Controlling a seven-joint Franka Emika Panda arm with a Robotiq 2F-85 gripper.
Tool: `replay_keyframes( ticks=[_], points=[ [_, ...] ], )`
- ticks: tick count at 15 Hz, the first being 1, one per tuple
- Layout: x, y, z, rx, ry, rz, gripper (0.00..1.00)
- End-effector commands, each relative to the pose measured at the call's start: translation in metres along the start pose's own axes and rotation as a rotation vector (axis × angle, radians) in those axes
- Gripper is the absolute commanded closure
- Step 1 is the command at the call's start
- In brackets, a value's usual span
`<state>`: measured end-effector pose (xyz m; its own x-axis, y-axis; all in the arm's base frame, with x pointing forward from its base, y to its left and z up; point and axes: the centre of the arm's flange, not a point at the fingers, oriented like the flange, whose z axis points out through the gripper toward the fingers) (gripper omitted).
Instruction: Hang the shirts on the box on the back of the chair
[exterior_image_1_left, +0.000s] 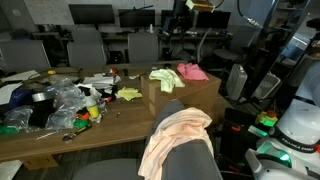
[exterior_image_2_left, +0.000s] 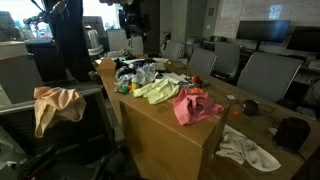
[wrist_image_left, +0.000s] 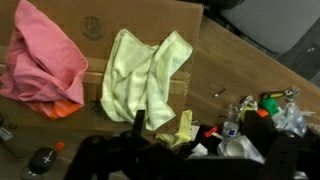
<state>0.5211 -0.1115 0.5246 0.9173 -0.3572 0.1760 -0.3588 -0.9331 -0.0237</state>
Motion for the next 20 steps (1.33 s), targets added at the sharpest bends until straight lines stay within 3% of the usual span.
replay_keyframes(
  ticks=[1,6,10,20],
  points=[
    [0.02,0.036,0.02,-0.02,0.058,0.193,0.0],
    [0.042,0.096,0.066,-0.043,0.048,0.475,0.0],
    [0.05,0.135,0.113,-0.081,-0.016,0.634,0.0],
    [0.039,0.162,0.195,-0.123,-0.161,0.811,0.0]
  ],
)
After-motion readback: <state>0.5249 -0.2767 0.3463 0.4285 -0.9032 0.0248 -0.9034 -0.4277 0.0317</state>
